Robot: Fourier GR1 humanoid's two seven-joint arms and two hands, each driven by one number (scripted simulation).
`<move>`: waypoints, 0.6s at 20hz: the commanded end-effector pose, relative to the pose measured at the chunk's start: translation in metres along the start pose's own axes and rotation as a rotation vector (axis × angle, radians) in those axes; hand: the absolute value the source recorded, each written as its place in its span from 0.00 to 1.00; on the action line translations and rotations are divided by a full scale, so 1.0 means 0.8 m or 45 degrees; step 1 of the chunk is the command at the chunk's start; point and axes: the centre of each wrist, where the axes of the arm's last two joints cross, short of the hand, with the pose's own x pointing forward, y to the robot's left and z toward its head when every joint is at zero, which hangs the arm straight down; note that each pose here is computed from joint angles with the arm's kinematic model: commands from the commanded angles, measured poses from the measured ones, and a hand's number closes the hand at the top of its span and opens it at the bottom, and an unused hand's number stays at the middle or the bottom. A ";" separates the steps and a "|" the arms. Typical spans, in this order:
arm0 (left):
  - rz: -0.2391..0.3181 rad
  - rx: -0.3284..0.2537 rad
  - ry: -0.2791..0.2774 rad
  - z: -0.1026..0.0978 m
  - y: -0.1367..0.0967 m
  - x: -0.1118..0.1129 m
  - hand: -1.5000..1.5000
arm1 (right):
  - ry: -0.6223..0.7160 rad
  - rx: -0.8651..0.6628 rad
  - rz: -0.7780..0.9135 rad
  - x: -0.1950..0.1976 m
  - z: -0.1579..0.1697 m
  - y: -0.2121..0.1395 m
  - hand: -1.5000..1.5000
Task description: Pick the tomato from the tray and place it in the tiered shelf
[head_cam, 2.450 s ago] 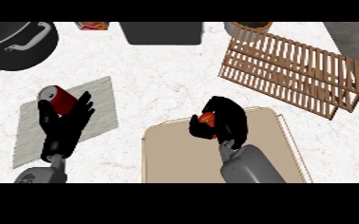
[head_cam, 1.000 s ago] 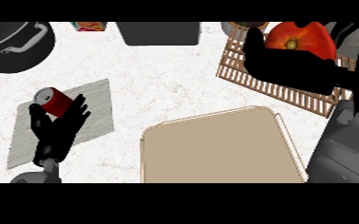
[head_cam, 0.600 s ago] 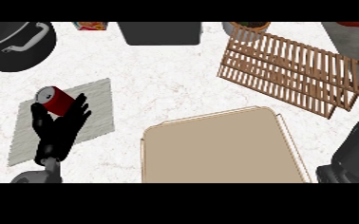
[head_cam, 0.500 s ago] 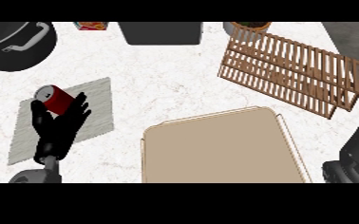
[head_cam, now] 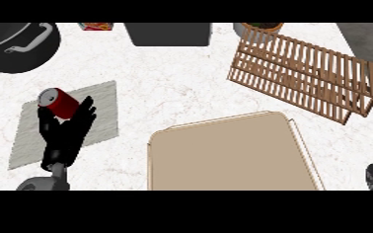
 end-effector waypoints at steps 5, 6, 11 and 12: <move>-0.007 0.004 0.056 -0.002 0.020 0.000 0.50 | 0.053 0.007 0.045 -0.028 -0.047 0.034 1.00; -0.001 -0.026 0.060 0.009 -0.002 -0.011 0.50 | 0.051 -0.009 0.053 -0.024 -0.040 0.025 1.00; -0.011 -0.002 0.055 0.007 0.001 -0.008 0.50 | 0.055 -0.028 0.032 -0.053 -0.041 0.061 1.00; -0.003 -0.012 0.039 -0.001 0.005 0.002 0.50 | 0.019 -0.049 0.061 -0.033 -0.060 0.039 1.00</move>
